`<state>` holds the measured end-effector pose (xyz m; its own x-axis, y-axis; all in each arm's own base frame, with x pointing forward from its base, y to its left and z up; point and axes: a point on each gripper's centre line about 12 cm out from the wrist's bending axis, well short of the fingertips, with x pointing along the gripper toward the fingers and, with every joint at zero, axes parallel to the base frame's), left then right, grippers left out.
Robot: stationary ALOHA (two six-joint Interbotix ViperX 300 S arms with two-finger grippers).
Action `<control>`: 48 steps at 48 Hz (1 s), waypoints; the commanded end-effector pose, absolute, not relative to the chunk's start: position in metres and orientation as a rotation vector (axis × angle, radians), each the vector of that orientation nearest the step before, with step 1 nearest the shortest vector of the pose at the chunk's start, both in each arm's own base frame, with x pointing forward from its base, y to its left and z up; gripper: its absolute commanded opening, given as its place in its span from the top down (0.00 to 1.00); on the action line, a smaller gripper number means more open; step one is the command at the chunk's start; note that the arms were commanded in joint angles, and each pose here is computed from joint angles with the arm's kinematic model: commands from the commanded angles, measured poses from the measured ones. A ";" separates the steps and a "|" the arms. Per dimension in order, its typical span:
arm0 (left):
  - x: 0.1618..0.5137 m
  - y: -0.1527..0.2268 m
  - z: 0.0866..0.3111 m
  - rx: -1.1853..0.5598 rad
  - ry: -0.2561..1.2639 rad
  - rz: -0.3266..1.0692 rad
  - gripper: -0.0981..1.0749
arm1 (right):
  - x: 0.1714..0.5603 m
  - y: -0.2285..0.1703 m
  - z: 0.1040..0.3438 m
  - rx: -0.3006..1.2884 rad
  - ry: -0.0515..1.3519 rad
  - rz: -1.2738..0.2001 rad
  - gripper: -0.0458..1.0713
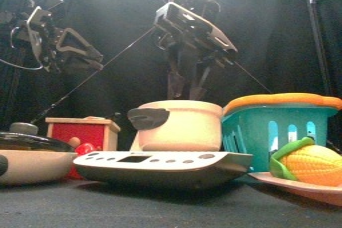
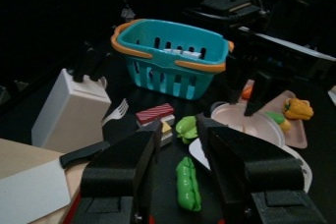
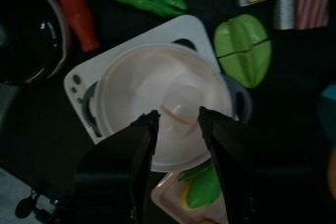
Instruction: Grab egg
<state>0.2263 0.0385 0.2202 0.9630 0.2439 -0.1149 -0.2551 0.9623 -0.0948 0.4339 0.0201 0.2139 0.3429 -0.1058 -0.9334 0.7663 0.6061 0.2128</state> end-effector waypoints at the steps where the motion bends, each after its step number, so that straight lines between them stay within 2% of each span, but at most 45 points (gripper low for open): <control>1: 0.228 0.038 0.224 -0.109 0.089 0.252 0.28 | 0.438 0.023 0.223 0.765 1.040 -0.608 0.26; 48: 0.226 0.040 0.220 -0.109 0.103 0.261 0.28 | 0.434 0.024 0.182 0.747 1.121 -0.644 0.26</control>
